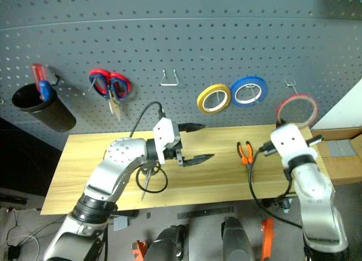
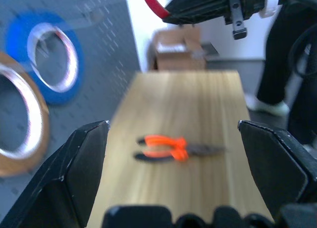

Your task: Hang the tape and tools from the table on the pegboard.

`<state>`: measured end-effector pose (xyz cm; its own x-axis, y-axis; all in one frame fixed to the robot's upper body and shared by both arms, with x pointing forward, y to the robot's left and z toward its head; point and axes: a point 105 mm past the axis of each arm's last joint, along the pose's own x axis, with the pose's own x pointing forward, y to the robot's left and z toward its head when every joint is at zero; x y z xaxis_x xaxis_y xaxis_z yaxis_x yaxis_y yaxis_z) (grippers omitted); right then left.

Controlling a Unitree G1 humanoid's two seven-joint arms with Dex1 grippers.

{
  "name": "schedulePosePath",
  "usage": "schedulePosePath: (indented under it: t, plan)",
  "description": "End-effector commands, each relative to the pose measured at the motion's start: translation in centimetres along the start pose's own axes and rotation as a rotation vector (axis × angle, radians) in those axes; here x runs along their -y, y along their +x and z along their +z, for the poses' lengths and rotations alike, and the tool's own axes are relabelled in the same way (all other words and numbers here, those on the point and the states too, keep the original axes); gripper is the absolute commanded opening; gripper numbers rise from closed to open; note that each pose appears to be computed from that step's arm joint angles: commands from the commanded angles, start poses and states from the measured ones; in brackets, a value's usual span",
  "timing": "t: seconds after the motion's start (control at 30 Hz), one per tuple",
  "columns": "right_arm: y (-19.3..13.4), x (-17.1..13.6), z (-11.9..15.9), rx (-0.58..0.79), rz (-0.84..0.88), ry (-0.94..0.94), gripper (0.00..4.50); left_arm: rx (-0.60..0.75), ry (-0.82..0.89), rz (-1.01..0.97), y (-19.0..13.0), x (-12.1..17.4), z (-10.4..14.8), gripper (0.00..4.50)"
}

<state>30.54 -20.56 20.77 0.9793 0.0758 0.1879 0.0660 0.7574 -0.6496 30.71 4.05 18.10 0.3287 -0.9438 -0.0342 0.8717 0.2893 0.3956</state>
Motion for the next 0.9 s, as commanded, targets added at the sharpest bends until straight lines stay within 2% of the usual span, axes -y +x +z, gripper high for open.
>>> schedulePosePath:
  t: [0.03, 0.3, 0.57, 0.8, 0.9]
  plan:
    - [1.2, 2.3, 0.6, 0.036, -0.058, -0.002, 0.02, 0.096, -0.037, 0.022, 0.1, -0.5, 2.5, 4.5]
    - [4.0, 3.9, -2.1, -0.006, -0.049, 0.097, 0.02, 0.155, -0.121, 0.007, 0.4, -0.6, 4.8, 4.5]
    - [6.2, 2.7, -4.2, -0.018, 0.016, 0.232, 0.02, 0.184, -0.139, 0.063, 0.4, -1.8, 5.4, 4.5]
    - [6.6, 1.4, -5.3, -0.039, 0.051, 0.306, 0.02, 0.192, -0.164, 0.096, 0.3, -2.3, 5.5, 4.5]
    - [6.0, 0.8, -5.5, -0.057, 0.057, 0.307, 0.62, 0.164, -0.161, 0.117, -0.1, -2.5, 4.7, 4.5]
